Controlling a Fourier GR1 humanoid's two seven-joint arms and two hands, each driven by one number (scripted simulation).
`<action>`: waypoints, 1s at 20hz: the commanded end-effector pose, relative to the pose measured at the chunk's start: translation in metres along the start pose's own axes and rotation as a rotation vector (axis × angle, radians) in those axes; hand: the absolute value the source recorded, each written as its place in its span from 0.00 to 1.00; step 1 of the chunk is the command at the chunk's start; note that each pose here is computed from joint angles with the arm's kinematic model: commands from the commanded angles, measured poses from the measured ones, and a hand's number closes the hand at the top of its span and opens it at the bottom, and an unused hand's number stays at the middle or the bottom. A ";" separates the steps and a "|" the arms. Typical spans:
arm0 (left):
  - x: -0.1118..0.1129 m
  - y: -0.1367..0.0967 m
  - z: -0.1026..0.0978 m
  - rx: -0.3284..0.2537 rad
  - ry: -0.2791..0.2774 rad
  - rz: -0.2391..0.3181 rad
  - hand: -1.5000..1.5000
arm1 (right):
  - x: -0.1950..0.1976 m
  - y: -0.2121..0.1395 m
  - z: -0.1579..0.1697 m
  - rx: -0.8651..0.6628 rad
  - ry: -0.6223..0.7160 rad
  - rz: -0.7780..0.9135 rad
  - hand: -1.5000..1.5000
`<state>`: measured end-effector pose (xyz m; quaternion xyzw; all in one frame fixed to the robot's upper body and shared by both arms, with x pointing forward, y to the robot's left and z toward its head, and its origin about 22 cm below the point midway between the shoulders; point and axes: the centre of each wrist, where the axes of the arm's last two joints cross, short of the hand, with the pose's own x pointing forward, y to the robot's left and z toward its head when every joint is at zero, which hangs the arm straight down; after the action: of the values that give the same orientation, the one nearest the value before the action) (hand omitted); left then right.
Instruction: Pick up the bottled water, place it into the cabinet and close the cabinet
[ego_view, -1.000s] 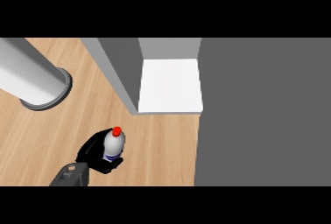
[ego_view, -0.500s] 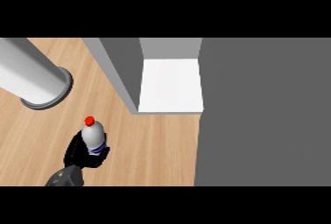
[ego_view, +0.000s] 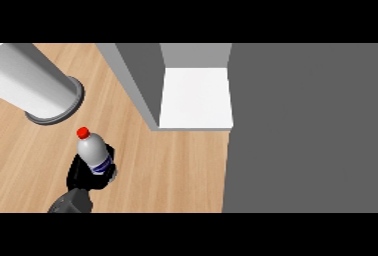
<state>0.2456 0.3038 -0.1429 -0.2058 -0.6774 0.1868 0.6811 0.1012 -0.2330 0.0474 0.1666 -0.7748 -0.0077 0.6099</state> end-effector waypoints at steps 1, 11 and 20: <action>-0.002 -0.016 -0.004 -0.038 -0.022 0.045 1.00 | -0.001 -0.014 -0.003 0.027 0.015 -0.005 0.00; 0.020 -0.087 -0.005 -0.128 0.009 -0.004 1.00 | 0.002 0.013 -0.002 0.010 0.015 -0.022 0.00; 0.041 -0.179 -0.040 -0.161 -0.078 -0.112 1.00 | 0.001 0.007 -0.003 0.037 0.018 -0.036 0.00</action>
<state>0.2799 0.2059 -0.0352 -0.2215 -0.7148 0.1125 0.6537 0.1025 -0.2225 0.0482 0.1871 -0.7685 -0.0083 0.6118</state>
